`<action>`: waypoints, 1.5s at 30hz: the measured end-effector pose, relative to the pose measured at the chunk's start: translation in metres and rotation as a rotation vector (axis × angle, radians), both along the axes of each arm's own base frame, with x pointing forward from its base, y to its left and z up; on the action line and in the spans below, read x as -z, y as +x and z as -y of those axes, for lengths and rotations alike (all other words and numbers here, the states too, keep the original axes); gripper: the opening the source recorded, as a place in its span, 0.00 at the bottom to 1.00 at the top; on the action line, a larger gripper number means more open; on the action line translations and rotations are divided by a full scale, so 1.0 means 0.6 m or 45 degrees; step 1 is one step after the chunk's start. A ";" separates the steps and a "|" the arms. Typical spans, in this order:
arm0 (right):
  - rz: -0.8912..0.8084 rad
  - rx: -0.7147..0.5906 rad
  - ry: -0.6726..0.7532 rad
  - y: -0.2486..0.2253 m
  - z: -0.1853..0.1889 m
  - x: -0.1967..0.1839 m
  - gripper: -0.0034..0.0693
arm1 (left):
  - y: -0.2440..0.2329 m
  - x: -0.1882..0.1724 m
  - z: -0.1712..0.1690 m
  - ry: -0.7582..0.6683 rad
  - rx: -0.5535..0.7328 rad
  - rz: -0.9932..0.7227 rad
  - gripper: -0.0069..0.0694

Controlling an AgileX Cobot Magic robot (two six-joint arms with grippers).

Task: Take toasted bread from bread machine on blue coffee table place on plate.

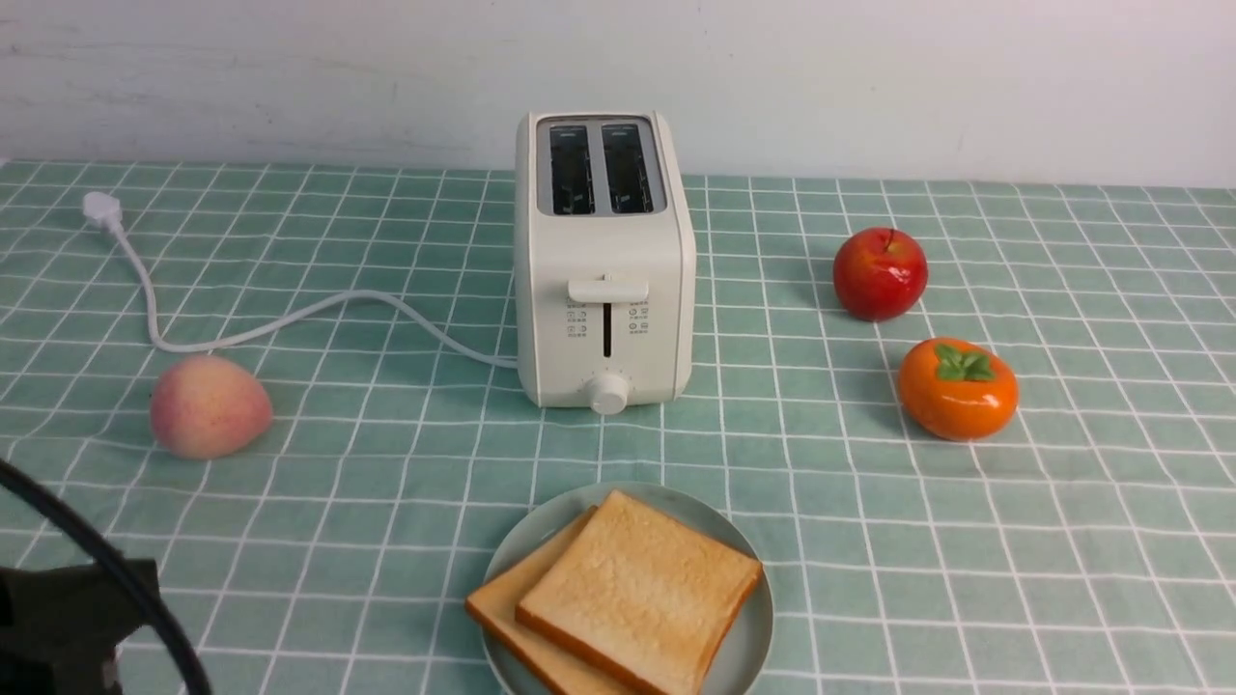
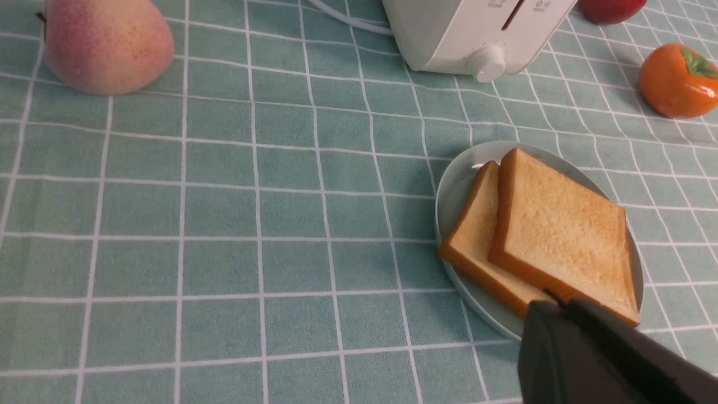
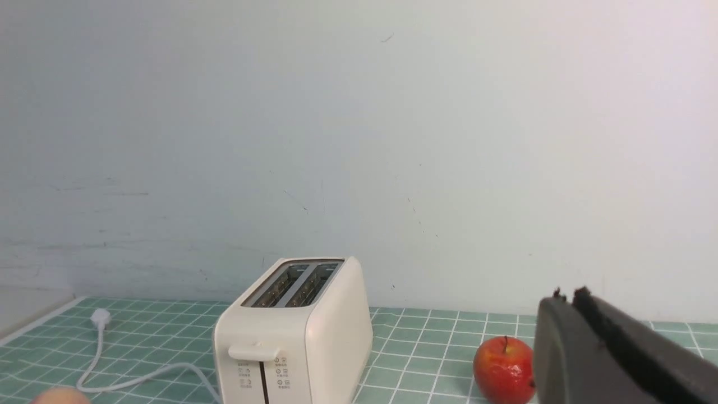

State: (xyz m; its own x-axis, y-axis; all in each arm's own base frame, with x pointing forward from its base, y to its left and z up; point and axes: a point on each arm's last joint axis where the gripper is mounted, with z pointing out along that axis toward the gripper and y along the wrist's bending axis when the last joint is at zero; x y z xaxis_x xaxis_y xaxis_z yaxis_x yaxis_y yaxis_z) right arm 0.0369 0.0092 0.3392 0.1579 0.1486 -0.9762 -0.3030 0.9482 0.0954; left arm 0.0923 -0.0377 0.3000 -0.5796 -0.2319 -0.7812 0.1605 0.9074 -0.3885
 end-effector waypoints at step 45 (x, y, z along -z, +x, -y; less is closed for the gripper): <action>0.008 -0.001 0.002 0.000 0.000 -0.001 0.12 | -0.075 0.055 -0.041 -0.033 -0.179 0.527 0.07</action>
State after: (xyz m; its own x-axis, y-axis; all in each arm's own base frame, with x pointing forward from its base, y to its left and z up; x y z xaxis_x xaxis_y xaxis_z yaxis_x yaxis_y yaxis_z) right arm 0.0368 0.0092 0.3398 0.1642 0.1502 -0.9749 -0.3043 0.9478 0.0948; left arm 0.0473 -0.0131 0.2671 -0.1803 -0.3089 -0.9338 0.1827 0.9223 -0.3404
